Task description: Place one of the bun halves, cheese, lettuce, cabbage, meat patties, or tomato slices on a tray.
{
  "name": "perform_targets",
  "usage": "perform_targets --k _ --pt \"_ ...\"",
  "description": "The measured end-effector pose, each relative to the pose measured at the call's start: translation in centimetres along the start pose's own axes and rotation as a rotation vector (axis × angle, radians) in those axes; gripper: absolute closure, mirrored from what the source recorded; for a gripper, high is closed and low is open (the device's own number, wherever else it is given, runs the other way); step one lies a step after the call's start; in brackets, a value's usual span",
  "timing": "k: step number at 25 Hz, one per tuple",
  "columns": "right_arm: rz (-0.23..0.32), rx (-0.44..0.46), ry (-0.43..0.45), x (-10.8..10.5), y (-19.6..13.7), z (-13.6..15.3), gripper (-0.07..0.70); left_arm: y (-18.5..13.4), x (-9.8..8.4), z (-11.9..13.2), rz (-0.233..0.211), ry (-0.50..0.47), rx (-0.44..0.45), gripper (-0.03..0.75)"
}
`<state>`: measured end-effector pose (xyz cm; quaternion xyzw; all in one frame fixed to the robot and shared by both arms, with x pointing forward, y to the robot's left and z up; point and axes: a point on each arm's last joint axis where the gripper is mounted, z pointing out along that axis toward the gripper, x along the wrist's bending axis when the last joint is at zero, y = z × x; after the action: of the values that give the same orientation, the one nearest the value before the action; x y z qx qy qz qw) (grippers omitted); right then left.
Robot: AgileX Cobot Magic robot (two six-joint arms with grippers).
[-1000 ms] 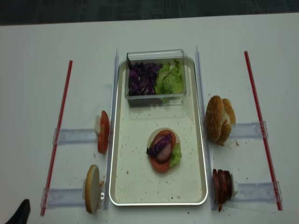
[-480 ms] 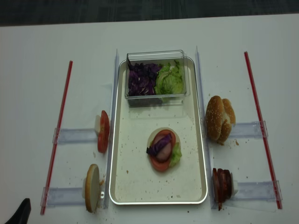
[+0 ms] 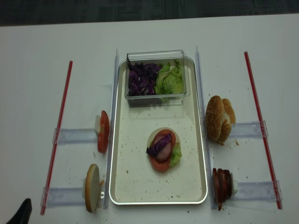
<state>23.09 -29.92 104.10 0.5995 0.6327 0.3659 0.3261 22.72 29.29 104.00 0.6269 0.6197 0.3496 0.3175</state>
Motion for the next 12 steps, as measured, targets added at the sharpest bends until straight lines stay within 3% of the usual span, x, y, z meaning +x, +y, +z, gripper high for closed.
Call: perform_targets --k 12 --pt "0.0 0.0 0.0 0.0 0.0 0.0 -0.06 0.0 0.0 0.0 0.0 0.0 0.0 0.118"
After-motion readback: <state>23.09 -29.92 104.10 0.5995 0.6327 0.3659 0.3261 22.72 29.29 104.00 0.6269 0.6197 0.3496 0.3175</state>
